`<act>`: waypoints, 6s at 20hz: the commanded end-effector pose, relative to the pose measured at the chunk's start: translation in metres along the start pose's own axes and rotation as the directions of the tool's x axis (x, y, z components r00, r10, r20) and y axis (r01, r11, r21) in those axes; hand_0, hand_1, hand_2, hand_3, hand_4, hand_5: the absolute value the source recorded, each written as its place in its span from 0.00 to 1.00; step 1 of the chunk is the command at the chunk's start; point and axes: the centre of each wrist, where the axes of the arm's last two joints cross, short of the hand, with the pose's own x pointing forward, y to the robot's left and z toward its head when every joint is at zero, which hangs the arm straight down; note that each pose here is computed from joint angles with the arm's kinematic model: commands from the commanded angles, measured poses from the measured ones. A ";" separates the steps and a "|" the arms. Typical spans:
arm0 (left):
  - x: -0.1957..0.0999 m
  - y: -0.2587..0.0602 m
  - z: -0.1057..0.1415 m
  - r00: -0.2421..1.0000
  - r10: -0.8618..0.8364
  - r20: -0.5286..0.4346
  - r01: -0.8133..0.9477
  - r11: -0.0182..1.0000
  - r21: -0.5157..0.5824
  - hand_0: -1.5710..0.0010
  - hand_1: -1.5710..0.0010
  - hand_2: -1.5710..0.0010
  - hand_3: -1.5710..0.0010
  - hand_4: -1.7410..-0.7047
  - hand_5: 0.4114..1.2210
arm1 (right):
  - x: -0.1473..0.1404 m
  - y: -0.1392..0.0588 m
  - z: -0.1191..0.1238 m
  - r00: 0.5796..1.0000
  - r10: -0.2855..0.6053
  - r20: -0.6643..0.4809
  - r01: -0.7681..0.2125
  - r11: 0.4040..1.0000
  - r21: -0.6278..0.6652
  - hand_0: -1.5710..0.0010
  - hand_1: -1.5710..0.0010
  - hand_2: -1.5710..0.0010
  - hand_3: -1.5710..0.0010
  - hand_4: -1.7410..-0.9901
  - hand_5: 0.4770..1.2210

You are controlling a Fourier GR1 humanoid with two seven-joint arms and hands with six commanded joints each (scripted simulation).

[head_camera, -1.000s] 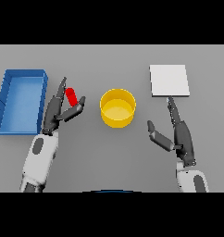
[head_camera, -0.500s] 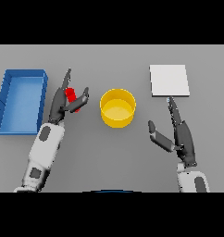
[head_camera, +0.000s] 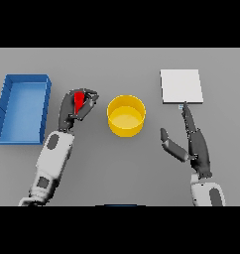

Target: Pick up the red beaker and tilt it to pour out 1 green nut into yellow bowl. Pick up the yellow bowl and place it on the metallic measuring scale.

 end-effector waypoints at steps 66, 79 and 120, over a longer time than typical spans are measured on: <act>0.230 -0.103 -0.098 -0.731 -0.296 0.615 0.564 -0.770 0.300 0.00 0.00 0.00 0.00 0.02 1.00 | -0.002 0.012 0.001 0.996 0.075 0.057 -0.076 0.997 0.012 1.00 1.00 1.00 1.00 0.95 0.28; 0.309 0.067 -0.171 -0.068 -0.977 0.202 0.988 -0.094 -0.123 0.00 0.00 0.00 0.08 0.00 1.00 | 0.000 0.016 -0.006 0.997 0.045 0.063 -0.046 0.999 0.020 1.00 1.00 1.00 1.00 0.98 0.26; 0.085 0.187 0.005 0.701 -0.424 -0.574 0.573 0.813 0.099 0.39 0.49 0.48 0.51 0.76 0.35 | -0.007 0.013 0.002 0.995 0.072 0.066 -0.074 0.997 0.022 1.00 1.00 1.00 1.00 0.98 0.21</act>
